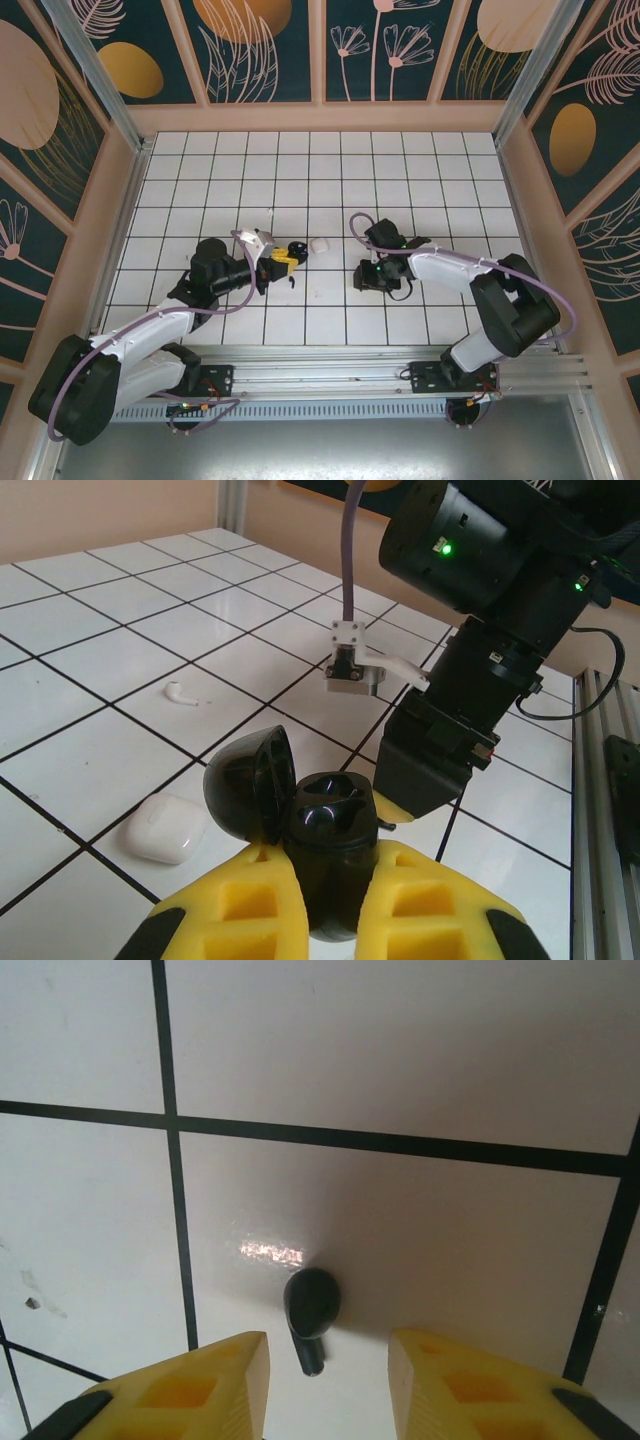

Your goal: Insert wireless bluetooth earbuds into charging case

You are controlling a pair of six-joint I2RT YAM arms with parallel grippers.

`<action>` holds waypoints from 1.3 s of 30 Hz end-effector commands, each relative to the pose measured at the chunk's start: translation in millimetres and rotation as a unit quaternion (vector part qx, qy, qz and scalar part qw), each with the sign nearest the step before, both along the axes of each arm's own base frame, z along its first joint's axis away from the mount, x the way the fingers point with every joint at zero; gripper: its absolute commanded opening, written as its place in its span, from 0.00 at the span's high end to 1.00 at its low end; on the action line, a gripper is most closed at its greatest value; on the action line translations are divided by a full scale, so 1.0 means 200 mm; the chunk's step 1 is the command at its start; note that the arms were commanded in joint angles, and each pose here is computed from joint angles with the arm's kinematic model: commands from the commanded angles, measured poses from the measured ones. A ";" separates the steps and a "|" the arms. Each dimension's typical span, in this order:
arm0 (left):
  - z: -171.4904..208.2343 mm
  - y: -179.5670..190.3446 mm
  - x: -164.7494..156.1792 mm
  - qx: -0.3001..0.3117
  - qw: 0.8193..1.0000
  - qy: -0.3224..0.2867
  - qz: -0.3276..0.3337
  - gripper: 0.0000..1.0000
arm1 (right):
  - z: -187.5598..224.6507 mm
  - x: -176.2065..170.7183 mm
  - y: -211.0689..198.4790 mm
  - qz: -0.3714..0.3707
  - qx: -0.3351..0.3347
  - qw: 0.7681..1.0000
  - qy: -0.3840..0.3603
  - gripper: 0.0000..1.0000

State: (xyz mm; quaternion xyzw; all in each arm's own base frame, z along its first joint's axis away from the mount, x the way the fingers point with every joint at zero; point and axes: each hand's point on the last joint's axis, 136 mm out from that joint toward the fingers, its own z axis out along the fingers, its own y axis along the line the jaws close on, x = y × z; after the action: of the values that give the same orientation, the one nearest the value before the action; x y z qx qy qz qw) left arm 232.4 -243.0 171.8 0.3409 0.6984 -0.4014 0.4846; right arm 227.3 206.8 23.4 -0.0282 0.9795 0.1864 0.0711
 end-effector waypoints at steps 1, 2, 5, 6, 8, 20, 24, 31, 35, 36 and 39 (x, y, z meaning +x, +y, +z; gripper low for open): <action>0.02 -0.01 -0.01 -0.011 1.000 -0.005 -0.005 1.00 | 0.02 0.06 0.03 0.009 -0.006 1.000 -0.017 0.66; 0.02 -0.01 -0.01 -0.011 1.000 -0.005 -0.005 1.00 | 0.02 0.06 0.03 0.010 -0.007 1.000 -0.017 0.66; 0.01 -0.01 -0.01 -0.010 1.000 -0.004 -0.005 1.00 | 0.02 0.07 0.04 0.015 -0.011 1.000 -0.016 0.66; 0.01 -0.01 -0.02 -0.009 1.000 -0.003 -0.006 1.00 | 0.02 0.08 0.04 0.016 -0.013 1.000 -0.015 0.66; 0.01 -0.01 -0.01 -0.007 1.000 -0.002 -0.004 1.00 | 0.02 0.09 0.04 0.019 -0.015 1.000 -0.016 0.66; 0.00 -0.01 0.00 -0.003 1.000 0.002 -0.002 1.00 | -0.01 0.06 0.05 0.030 -0.026 0.999 -0.006 0.79; -0.01 0.00 -0.01 -0.001 1.000 0.004 -0.001 1.00 | 0.00 0.06 0.05 0.031 -0.027 0.999 -0.009 0.82; 0.00 0.00 -0.01 -0.003 1.000 0.000 0.001 1.00 | 0.05 0.08 0.05 0.029 -0.027 0.999 -0.024 0.88; 0.03 0.02 0.00 -0.015 1.000 -0.010 0.013 1.00 | 0.12 0.12 0.05 0.020 -0.022 0.998 -0.054 0.90; 0.04 0.02 -0.01 -0.019 1.000 -0.016 0.014 1.00 | 0.13 0.12 0.05 0.017 -0.020 0.998 -0.061 0.90; 0.08 0.02 -0.01 -0.027 0.999 -0.032 0.015 1.00 | 0.20 0.15 0.04 0.006 -0.010 0.996 -0.087 0.91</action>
State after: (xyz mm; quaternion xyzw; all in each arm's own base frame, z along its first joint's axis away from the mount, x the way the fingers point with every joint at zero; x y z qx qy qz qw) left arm 230.7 -238.8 170.2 0.3303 0.6999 -0.3994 0.4914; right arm 249.4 215.0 42.9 -0.0557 0.9771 0.1691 0.1162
